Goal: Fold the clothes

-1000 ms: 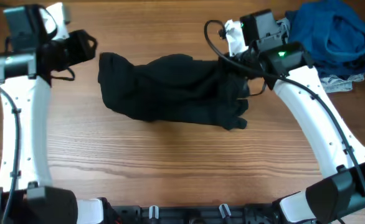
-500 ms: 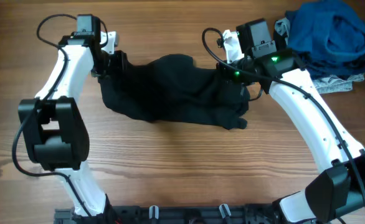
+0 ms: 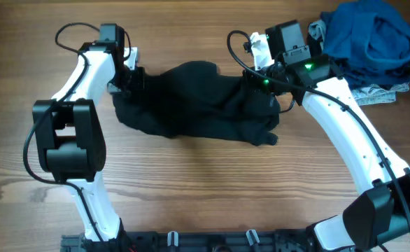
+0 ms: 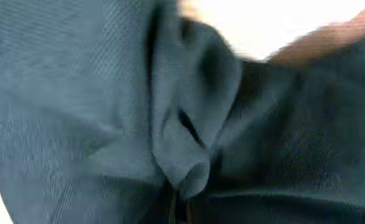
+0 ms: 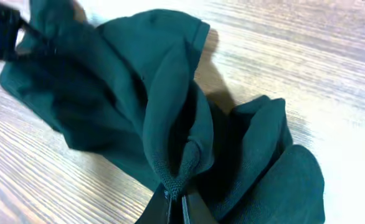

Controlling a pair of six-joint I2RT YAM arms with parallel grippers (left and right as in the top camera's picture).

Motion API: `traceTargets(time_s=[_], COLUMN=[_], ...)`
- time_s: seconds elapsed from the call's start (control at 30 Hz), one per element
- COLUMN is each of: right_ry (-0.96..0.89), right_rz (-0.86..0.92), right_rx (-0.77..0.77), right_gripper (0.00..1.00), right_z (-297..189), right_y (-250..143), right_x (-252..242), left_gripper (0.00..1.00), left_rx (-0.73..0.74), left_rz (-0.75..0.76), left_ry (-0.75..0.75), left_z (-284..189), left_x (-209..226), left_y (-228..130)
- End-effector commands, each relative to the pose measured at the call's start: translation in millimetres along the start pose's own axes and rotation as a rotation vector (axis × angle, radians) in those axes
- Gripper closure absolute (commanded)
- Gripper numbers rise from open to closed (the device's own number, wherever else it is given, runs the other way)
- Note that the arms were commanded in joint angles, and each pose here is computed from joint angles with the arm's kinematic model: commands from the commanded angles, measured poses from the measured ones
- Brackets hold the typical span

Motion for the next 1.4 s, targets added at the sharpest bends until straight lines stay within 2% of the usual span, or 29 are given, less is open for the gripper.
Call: traceTargets(time_s=[0.0, 0.07, 0.2, 0.3, 0.37, 0.43, 0.5, 0.57, 0.67, 0.87, 1.0, 1.13, 1.27, 1.37], right_ry=[0.011, 0.01, -0.008, -0.009, -0.02, -0.043, -0.068, -0.082, -0.078, -0.074, -0.075, -0.093, -0.092, -0.091], right_rz=[0.012, 0.01, 0.059, 0.062, 0.049, 0.057, 0.071, 0.08, 0.06, 0.085, 0.083, 0.079, 0.069, 0.092], right_rx=[-0.014, -0.02, -0.008, -0.028, -0.114, -0.216, -0.277, -0.296, -0.313, -0.293, -0.297, -0.299, -0.185, -0.086], right_gripper=[0.96, 0.95, 0.94, 0.95, 0.95, 0.96, 0.96, 0.96, 0.96, 0.96, 0.96, 0.95, 0.96, 0.96], right_z=[2.3, 2.3, 2.3, 1.7, -6.0, -32.6, -65.6, -90.7, -124.7, -193.3, -226.9, -219.0, -147.8, -51.3], right_y=[3.2, 4.6, 2.0, 6.2, 26.1, 54.5, 73.2, 78.5, 72.4, 18.9, -13.7, -4.9, 27.9, 54.1], right_x=[-0.7, -0.8, -3.2, -4.5, -11.1, -22.7, -32.4, -34.4, -22.4, 7.2, 22.6, 16.5, -11.3, -47.4], left_gripper=[0.96, 0.96, 0.96, 0.96, 0.96, 0.96, 0.96, 0.96, 0.96, 0.96, 0.96, 0.96, 0.96, 0.96], left_rx=[-0.043, -0.074, -0.254, -0.308, -0.457, -0.625, -0.743, -0.799, -0.845, -0.951, -0.977, -0.893, -0.729, -0.553], left_rz=[-0.025, -0.067, -0.211, -0.246, -0.258, -0.237, -0.212, -0.201, -0.193, -0.147, -0.129, -0.145, -0.172, -0.202], left_ry=[0.07, 0.08, 0.032, 0.043, 0.046, -0.04, -0.104, -0.128, -0.146, -0.235, -0.265, -0.24, -0.187, -0.133], left_z=[-52.5, -94.8, -191.6, -221.2, -240.1, -268.3, -306.1, -332.5, -359.0, -404.9, -416.8, -397.2, -352.9, -295.4], left_x=[2.4, 1.6, -3.9, -0.1, 5.5, -4.6, -15.1, -18.8, -18.9, -24.7, -25.6, -24.4, -23.1, -20.4], left_y=[-9.5, -24.0, -56.6, -76.1, -57.5, -36.2, -32.1, -40.0, -69.9, -133.3, -161.7, -149.6, -109.7, -66.8])
Point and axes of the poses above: each gripper's point midway between its finger pads, its own z axis out along the fingers, its own x axis along the line the jaws close on, y = z × x, the point moved 4 cm from there along -z, back along the fingers, and after that the axes turned 6 degrees about -z, right-handed, at the moved point
